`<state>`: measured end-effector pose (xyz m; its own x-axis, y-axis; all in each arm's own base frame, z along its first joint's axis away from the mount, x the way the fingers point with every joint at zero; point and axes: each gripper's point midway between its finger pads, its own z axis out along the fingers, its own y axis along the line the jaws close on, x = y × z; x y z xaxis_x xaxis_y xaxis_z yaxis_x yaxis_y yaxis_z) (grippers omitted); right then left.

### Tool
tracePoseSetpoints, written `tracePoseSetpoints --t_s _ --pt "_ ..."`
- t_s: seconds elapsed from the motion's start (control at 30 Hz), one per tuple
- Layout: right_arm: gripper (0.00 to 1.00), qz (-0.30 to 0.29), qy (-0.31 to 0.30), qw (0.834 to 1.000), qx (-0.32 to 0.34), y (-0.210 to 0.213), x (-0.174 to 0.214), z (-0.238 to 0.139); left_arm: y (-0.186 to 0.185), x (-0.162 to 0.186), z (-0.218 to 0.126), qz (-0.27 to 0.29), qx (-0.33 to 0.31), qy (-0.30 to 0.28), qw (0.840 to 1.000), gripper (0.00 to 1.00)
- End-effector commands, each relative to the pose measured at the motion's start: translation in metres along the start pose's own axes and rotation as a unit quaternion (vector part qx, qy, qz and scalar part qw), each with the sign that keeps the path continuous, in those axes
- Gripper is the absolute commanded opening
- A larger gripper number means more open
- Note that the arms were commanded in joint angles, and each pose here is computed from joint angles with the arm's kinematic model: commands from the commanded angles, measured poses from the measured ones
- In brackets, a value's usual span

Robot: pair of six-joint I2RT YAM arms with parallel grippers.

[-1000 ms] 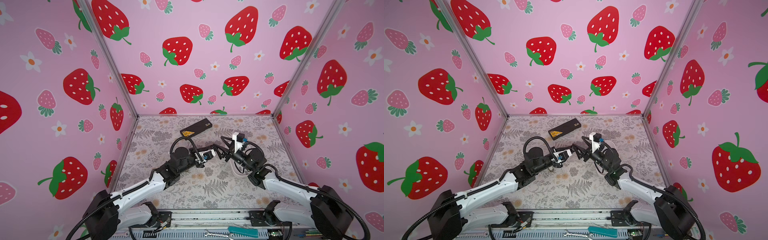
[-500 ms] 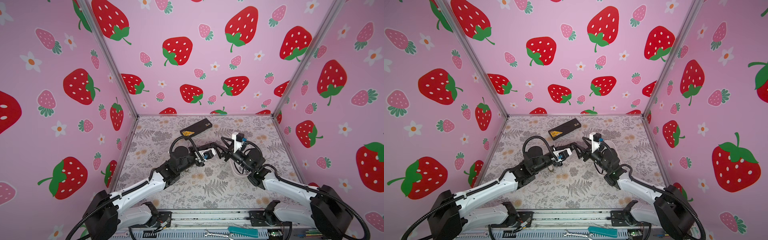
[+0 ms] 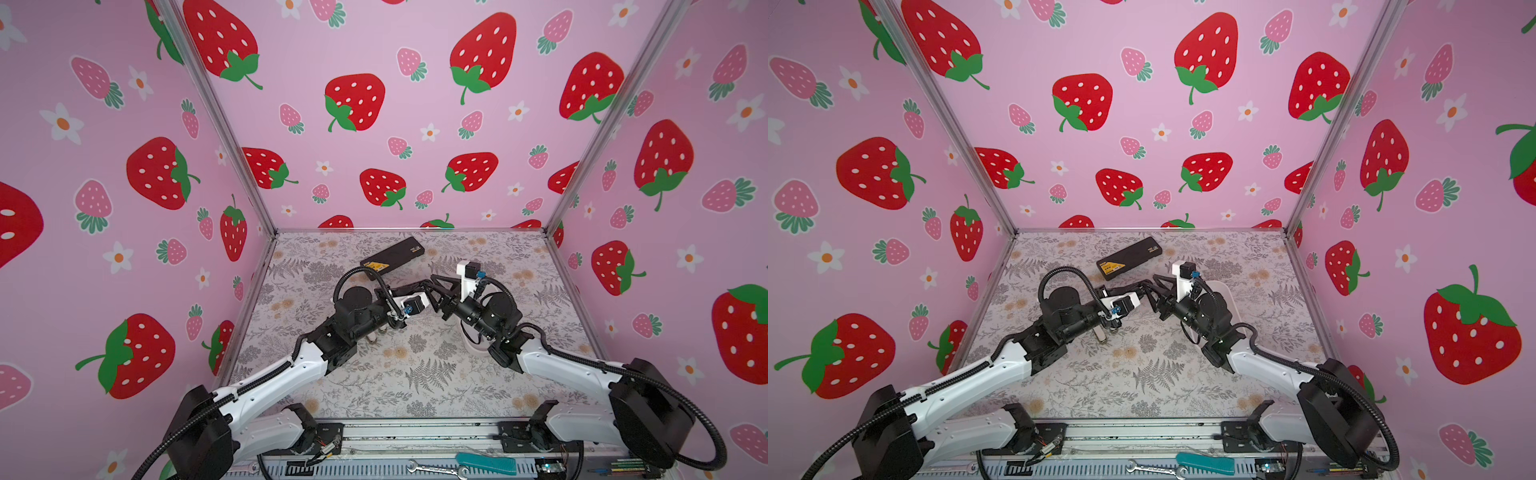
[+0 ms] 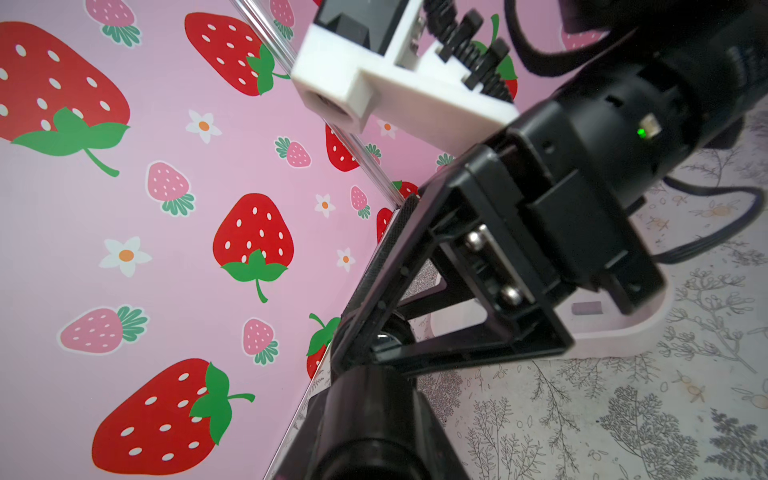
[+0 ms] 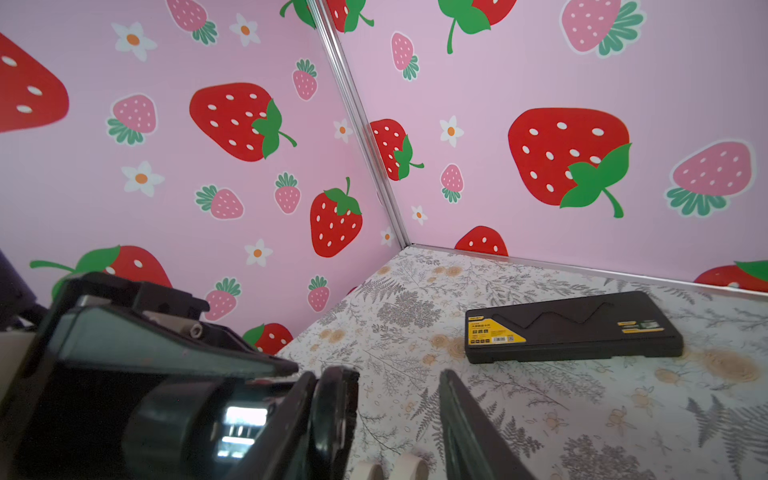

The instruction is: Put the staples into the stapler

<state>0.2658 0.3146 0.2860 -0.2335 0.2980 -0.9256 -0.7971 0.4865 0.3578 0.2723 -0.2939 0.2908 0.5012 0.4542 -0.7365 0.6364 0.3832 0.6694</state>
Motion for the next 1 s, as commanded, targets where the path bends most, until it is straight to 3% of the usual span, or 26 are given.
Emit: tracePoseSetpoints --t_s 0.0,0.33,0.57,0.97 --pt "0.4 0.013 -0.011 1.0 0.02 -0.008 -0.006 -0.001 0.023 -0.064 -0.013 0.06 -0.016 -0.124 0.99 0.0" --pt "0.14 0.013 -0.014 0.999 0.049 -0.022 0.003 -0.002 0.05 -0.067 -0.004 -0.008 -0.038 -0.118 0.992 0.0" --pt "0.01 -0.002 -0.027 0.997 0.069 -0.029 -0.003 -0.011 0.055 -0.082 -0.016 -0.029 -0.039 -0.137 0.989 0.0" --pt "0.0 -0.026 -0.058 0.992 0.112 -0.052 -0.012 -0.035 0.064 -0.084 -0.02 -0.043 -0.056 -0.133 0.989 0.0"
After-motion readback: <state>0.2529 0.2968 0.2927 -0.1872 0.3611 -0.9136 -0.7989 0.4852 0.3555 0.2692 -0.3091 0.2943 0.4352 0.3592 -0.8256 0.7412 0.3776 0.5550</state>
